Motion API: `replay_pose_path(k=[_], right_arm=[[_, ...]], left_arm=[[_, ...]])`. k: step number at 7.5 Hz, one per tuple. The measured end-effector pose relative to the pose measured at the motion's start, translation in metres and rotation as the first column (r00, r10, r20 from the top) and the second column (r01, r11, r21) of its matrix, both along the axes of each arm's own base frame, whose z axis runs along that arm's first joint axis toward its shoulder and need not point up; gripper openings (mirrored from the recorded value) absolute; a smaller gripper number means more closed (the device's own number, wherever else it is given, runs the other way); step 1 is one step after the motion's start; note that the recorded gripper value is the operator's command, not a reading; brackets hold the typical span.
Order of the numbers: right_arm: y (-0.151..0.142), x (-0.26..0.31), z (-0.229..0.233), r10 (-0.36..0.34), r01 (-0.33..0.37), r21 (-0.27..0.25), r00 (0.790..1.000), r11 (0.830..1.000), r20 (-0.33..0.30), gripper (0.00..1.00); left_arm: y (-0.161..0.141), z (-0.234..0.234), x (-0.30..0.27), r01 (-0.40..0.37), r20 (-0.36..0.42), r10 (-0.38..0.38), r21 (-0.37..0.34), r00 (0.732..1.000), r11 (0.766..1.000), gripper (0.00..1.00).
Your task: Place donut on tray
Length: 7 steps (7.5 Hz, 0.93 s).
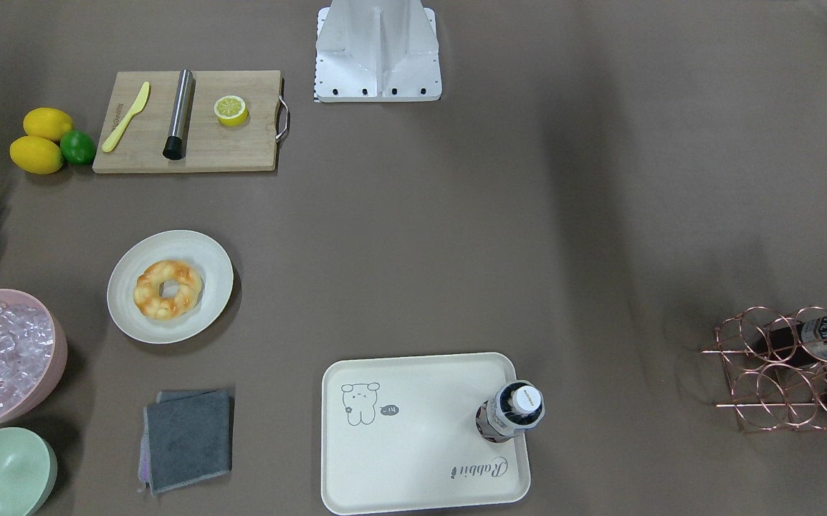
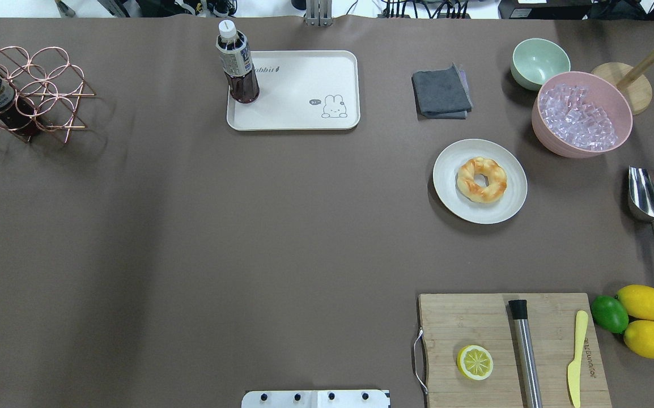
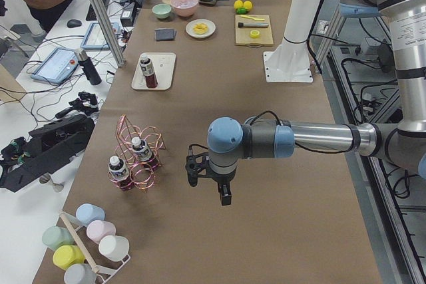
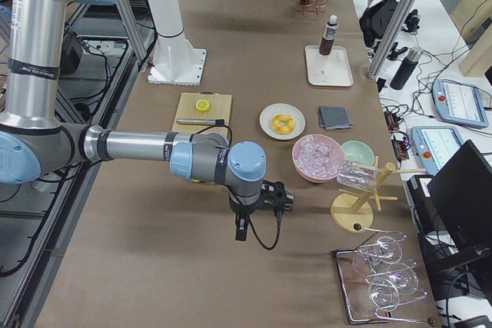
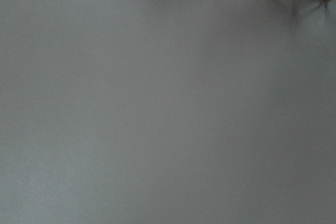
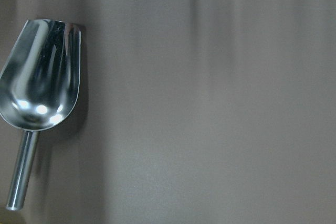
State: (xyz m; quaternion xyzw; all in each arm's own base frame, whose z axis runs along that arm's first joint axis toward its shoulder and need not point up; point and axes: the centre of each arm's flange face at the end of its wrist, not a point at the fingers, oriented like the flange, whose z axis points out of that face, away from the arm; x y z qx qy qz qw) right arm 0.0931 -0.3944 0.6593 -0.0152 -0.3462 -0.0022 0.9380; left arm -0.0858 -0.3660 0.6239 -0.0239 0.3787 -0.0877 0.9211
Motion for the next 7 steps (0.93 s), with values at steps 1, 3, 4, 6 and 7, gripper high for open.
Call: replay_pose_path(k=[1,3,4,6,7], right_arm=[[0.001,-0.0001,0.0007,0.0,0.0,-0.001,1.0,1.0,0.0,1.0],[0.0012,-0.0003,0.0007,0.0,0.0,-0.002,1.0,1.0,0.003,1.0],[0.0011,-0.0004,0.0005,0.001,-0.001,-0.002,1.0,1.0,0.004,1.0],[0.001,-0.0007,0.0001,0.001,-0.001,-0.002,1.0,1.0,0.007,1.0],[0.0009,-0.0008,-0.0005,0.001,-0.001,-0.001,1.0,1.0,0.008,1.0]], left_arm=[[-0.0001,0.0,0.0008,-0.002,-0.001,0.002,0.0,1.0,1.0,0.98],[-0.0015,0.0002,0.008,-0.021,0.0,0.021,-0.001,1.0,1.0,0.98],[-0.0015,0.0001,0.009,-0.024,0.001,0.024,0.0,1.0,1.0,0.98],[-0.0016,-0.0017,0.0093,-0.025,0.001,0.025,0.005,1.0,1.0,0.98],[-0.0017,-0.0029,0.0094,-0.026,0.001,0.026,0.007,1.0,1.0,0.98]])
